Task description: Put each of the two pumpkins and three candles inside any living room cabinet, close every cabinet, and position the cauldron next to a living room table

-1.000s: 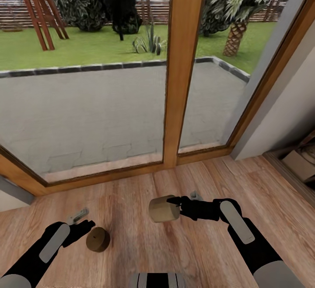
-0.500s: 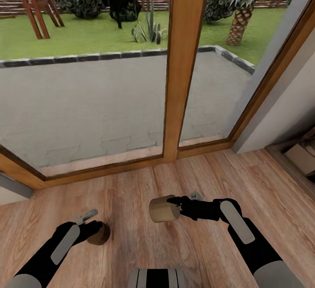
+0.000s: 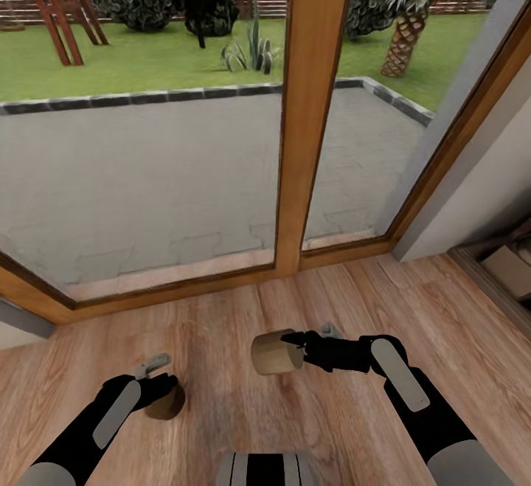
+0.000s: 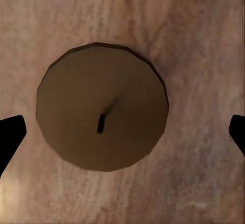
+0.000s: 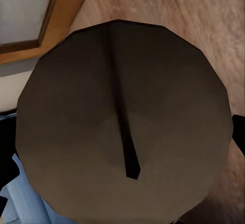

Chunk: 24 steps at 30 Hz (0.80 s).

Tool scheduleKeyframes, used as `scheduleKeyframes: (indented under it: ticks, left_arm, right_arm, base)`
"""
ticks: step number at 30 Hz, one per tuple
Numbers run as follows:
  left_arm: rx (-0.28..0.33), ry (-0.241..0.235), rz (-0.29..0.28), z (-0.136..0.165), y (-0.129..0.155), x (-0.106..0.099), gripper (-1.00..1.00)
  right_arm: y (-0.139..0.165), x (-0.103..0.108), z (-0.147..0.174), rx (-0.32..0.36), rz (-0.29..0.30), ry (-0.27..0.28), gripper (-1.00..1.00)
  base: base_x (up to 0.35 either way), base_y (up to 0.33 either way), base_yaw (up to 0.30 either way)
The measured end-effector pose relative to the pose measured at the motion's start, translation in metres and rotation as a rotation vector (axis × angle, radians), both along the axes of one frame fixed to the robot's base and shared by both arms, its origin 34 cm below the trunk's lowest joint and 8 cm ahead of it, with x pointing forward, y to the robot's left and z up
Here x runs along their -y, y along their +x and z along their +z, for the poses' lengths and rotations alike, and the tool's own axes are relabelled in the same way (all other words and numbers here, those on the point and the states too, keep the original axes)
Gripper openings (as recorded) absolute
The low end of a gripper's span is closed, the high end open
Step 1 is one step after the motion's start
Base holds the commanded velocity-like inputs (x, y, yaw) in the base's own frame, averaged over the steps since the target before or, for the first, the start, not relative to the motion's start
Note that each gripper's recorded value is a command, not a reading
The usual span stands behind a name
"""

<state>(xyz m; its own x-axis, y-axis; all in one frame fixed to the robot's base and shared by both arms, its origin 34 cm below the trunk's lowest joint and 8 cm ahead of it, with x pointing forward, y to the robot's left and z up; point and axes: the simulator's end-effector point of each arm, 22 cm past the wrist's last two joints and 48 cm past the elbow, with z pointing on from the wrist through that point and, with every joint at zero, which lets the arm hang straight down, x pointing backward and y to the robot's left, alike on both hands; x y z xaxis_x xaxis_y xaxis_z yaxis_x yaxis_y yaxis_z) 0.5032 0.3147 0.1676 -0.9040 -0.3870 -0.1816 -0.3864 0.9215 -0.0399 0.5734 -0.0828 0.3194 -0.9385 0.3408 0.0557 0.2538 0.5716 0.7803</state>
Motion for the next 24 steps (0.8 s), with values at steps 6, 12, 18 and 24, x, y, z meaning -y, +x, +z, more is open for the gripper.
scheduleKeyframes:
  ticks: [6,12,18,24]
  left_arm:
    - [-0.001,0.0,-0.001,-0.0002,-0.0002,0.0,1.0]
    - [-0.001,0.002,-0.001,-0.0004,-0.0005,-0.0004,1.0]
    - [-0.007,0.007,0.0,-0.0015,-0.0024,-0.0027,1.0]
    - [-0.008,0.008,0.001,-0.0017,-0.0028,-0.0035,1.0]
  right_arm:
    - [0.0001,-0.0001,0.0,0.0,0.0,0.0,-1.0]
    - [0.0002,-0.0004,0.0002,0.001,0.0,0.001,-1.0]
    - [0.0002,-0.0001,0.0001,0.0,0.0,0.001,-1.0]
    - [0.0013,-0.0002,0.0019,0.005,0.0,0.002,-1.0]
  base:
    - [0.061,0.006,0.0]
    - [0.101,0.027,0.0]
    - [0.006,0.002,0.0]
    - [0.0,0.0,0.0]
